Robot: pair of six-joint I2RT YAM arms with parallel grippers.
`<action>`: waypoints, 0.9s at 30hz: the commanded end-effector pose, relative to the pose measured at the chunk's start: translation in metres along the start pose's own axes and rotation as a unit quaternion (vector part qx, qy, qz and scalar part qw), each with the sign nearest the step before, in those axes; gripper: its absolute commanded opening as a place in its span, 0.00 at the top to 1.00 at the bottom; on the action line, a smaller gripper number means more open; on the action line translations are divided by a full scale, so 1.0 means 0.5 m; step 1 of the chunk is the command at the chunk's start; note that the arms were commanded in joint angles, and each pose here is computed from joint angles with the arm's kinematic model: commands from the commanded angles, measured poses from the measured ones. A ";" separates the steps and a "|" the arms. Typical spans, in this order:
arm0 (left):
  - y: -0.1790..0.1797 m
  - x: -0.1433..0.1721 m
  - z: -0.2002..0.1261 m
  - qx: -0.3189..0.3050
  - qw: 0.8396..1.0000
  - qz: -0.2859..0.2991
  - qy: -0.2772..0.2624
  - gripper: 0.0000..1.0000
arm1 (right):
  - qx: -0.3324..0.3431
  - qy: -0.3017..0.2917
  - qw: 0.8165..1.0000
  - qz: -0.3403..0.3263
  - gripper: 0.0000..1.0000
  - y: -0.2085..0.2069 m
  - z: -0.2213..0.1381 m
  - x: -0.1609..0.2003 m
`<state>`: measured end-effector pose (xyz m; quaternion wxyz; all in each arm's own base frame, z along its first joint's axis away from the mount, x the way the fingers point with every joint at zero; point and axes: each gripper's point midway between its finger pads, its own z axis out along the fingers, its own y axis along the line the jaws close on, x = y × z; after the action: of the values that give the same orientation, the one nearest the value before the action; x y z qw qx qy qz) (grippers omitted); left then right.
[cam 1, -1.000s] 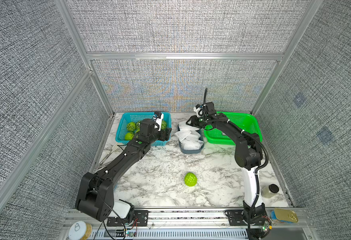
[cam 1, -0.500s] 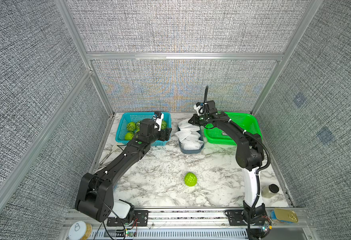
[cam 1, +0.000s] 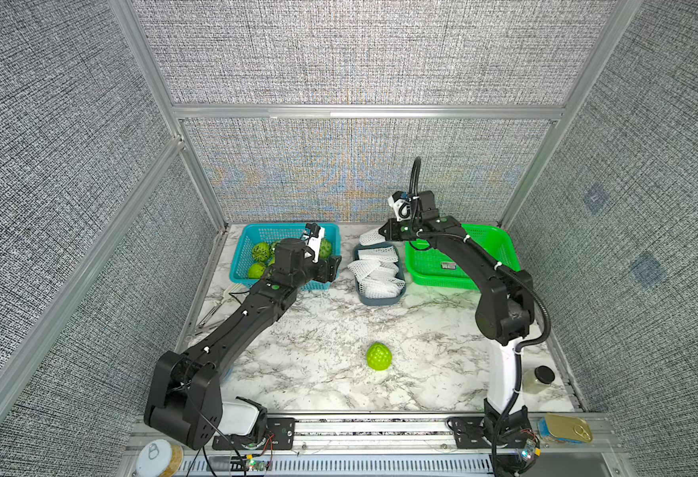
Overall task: Sleeve custard apples in foam nets
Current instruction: Pick up the foam net from the storage box.
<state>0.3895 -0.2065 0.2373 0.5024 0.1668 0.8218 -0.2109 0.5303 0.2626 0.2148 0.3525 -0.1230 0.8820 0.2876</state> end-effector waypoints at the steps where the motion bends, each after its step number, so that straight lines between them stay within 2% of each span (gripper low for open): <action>1: 0.000 -0.023 -0.008 -0.001 1.000 0.010 -0.025 0.19 | 0.011 -0.001 1.000 -0.028 1.00 0.005 -0.025 -0.005; 13: -0.014 -0.051 -0.040 0.007 0.996 0.051 -0.066 0.17 | 0.023 -0.007 0.998 -0.061 1.00 0.041 -0.129 -0.017; 17: -0.031 -0.063 -0.060 0.025 0.991 0.088 -0.095 0.16 | 0.018 -0.006 0.998 -0.066 1.00 0.056 -0.159 -0.019; 23: -0.071 -0.060 -0.087 0.066 0.979 0.165 -0.102 0.16 | 0.000 0.002 0.998 -0.070 1.00 0.082 -0.194 -0.004; 27: -0.077 -0.059 -0.107 0.066 0.975 0.183 -0.107 0.16 | -0.006 0.024 0.997 -0.079 1.00 0.100 -0.210 0.029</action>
<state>0.3497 -0.2116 0.2869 0.5950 0.2948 0.7223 -0.1932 0.4582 0.2370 0.2926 0.3743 -0.1812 0.8717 0.2592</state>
